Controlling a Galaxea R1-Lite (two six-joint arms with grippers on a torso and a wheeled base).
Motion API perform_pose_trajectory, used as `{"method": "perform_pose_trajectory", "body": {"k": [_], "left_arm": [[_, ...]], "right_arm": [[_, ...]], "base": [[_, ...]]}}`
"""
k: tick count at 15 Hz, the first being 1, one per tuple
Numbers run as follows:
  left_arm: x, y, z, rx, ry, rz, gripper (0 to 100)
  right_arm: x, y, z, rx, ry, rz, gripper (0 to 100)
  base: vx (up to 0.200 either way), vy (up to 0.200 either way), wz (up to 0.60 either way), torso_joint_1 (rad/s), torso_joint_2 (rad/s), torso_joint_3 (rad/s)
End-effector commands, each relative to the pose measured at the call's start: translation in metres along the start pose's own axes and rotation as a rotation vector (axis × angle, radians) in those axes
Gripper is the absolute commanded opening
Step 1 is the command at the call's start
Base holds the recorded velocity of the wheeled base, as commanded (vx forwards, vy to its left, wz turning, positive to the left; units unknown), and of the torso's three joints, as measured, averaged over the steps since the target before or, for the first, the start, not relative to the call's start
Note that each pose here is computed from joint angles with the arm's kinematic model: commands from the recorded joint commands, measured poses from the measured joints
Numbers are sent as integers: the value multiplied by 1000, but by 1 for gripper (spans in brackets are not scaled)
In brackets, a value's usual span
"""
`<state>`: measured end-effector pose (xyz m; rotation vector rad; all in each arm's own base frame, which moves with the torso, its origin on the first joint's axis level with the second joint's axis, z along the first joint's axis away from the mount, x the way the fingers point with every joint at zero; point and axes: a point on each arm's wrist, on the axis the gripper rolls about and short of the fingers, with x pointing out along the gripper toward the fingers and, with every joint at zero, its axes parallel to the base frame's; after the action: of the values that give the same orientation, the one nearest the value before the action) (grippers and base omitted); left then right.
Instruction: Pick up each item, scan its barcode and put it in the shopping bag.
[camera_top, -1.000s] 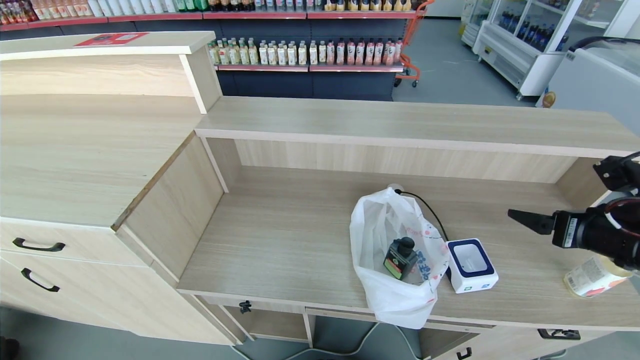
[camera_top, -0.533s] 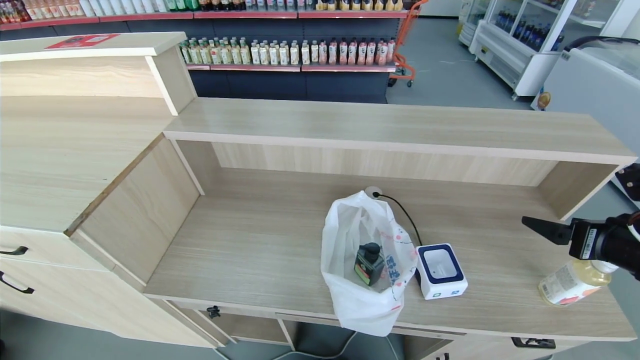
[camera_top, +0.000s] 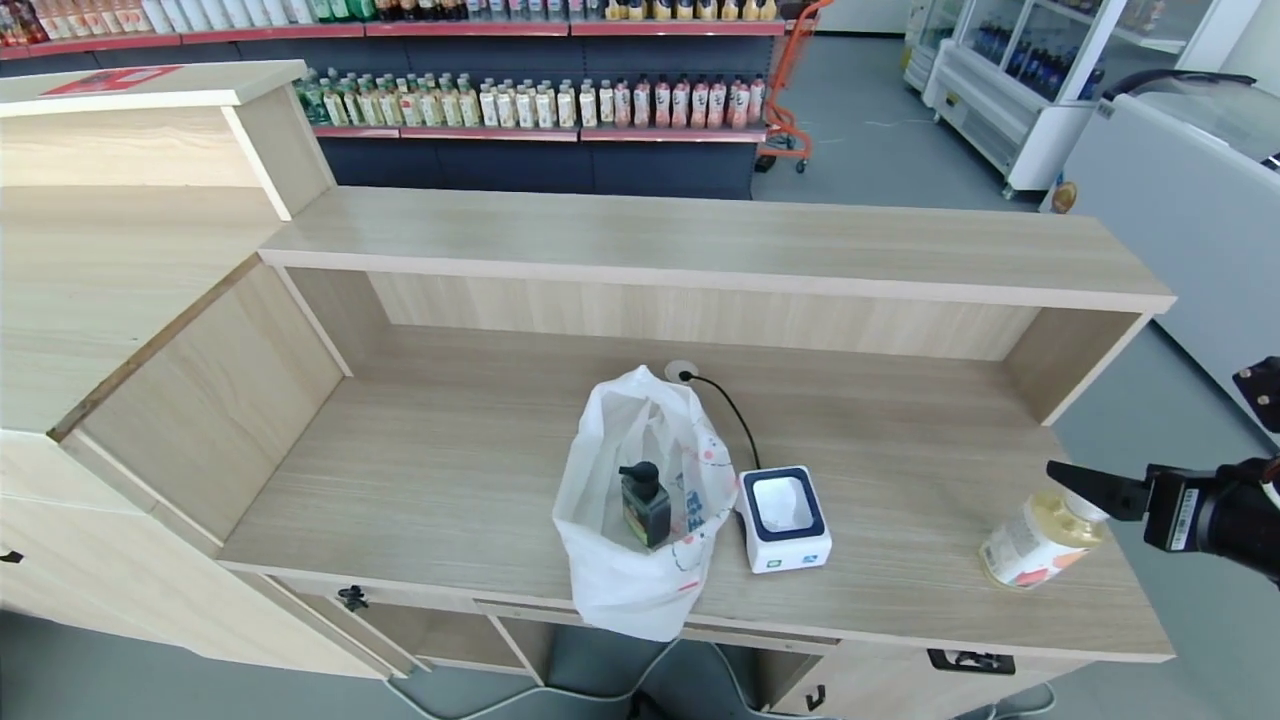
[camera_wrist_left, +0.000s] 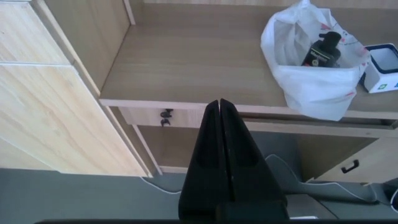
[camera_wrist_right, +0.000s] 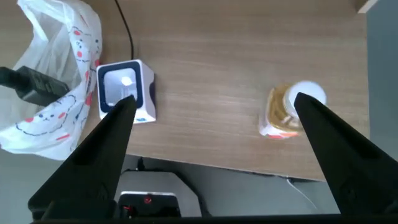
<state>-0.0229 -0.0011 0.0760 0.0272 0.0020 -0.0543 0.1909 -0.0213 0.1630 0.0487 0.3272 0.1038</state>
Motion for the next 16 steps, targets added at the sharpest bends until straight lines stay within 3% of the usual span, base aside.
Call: {"method": "perform_pose_trajectory", "body": {"k": [1, 5, 8, 16], "left_arm": [[0, 0, 0, -3, 0, 1, 0], [0, 0, 0, -6, 0, 1, 0], [0, 0, 0, -7, 2, 1, 0], [0, 0, 0, -6, 2, 1, 0]], "right_arm": [[-11, 4, -11, -11, 14, 5, 100], [-18, 5, -23, -23, 40, 1, 100], [-16, 5, -21, -26, 38, 1, 100], [-18, 5, -30, -21, 68, 5, 100]], "base": [[-200, -200, 0, -12, -2, 2], [-200, -200, 0, 0, 4, 8], [0, 0, 0, 0, 0, 0], [0, -200, 0, 4, 2, 2]]}}
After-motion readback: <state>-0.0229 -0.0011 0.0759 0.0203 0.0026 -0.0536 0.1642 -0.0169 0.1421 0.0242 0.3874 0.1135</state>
